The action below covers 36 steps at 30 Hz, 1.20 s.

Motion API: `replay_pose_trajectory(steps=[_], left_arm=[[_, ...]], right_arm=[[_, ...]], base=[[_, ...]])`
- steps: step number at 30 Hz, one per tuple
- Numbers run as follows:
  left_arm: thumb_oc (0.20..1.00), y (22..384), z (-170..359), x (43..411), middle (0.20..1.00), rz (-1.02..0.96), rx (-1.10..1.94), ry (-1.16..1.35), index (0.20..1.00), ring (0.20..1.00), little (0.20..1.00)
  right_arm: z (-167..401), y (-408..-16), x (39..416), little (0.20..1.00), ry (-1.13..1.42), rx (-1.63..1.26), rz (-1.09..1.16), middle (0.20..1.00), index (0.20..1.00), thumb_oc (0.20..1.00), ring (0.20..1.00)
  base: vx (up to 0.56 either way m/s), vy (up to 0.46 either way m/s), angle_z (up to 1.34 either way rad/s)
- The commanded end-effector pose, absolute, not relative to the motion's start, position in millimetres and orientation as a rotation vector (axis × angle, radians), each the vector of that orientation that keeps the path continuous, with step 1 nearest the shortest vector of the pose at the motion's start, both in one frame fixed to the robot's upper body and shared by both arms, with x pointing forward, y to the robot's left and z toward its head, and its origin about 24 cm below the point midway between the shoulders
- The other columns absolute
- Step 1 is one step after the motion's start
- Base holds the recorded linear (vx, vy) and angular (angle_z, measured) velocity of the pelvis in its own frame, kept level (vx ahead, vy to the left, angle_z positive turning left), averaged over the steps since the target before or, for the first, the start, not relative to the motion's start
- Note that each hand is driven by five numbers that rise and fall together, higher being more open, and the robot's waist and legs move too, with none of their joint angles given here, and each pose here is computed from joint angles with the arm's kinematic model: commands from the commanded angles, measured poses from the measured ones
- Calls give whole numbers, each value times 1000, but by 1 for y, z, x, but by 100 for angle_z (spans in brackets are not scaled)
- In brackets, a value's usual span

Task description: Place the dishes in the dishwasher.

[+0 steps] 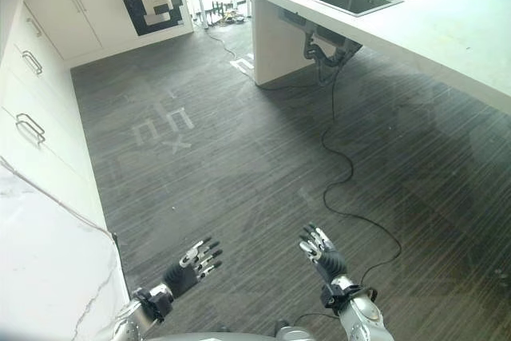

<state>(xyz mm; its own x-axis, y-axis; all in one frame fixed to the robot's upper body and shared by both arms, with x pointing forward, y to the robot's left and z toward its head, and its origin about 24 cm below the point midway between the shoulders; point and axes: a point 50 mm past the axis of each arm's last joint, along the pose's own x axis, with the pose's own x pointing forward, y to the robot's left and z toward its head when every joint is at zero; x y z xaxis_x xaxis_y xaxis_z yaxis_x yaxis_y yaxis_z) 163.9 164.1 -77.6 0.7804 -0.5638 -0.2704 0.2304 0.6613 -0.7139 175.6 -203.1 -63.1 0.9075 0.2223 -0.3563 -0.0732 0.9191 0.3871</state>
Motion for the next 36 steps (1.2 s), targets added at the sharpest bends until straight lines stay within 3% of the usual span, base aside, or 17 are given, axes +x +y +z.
replay_pose_trajectory(steps=[1, 3, 9, 13, 19, 23, 36], left_arm=[[1000, 170, -56, 190, 1000, -537, -691, 343, 1000, 1000, 1000], [1000, 178, -59, 198, 1000, -367, -640, 377, 1000, 1000, 1000], [1000, 193, -91, 183, 1000, -261, -391, 626, 1000, 1000, 1000], [1000, 202, -101, 179, 1000, -153, -333, 591, 1000, 1000, 1000], [1000, 214, -71, 201, 1000, -156, -319, 382, 1000, 1000, 1000], [1000, 213, -53, 209, 1000, -265, -162, 317, 1000, 1000, 1000], [1000, 222, -47, 204, 1000, -278, -136, 345, 1000, 1000, 1000]], right_arm=[[-40, -199, 202, 1000, 252, 303, 192, 1000, 1000, 1000, 1000], [-45, -203, 204, 1000, 305, 216, 163, 1000, 1000, 1000, 1000], [-66, -217, 191, 1000, 466, 177, 128, 1000, 1000, 1000, 1000], [-78, -223, 179, 1000, 489, 163, 114, 1000, 1000, 1000, 1000], [-66, -232, 187, 1000, 422, 73, 171, 1000, 1000, 1000, 1000], [-54, -232, 198, 1000, 384, -15, 233, 1000, 1000, 1000, 1000], [-59, -237, 181, 1000, 442, 25, 210, 1000, 1000, 1000, 1000]], base=[[4, -87, 2], [3, -148, 6], [-1, -133, 12], [-17, -157, 6], [22, -114, -1], [315, 110, -21], [510, 273, -22]])
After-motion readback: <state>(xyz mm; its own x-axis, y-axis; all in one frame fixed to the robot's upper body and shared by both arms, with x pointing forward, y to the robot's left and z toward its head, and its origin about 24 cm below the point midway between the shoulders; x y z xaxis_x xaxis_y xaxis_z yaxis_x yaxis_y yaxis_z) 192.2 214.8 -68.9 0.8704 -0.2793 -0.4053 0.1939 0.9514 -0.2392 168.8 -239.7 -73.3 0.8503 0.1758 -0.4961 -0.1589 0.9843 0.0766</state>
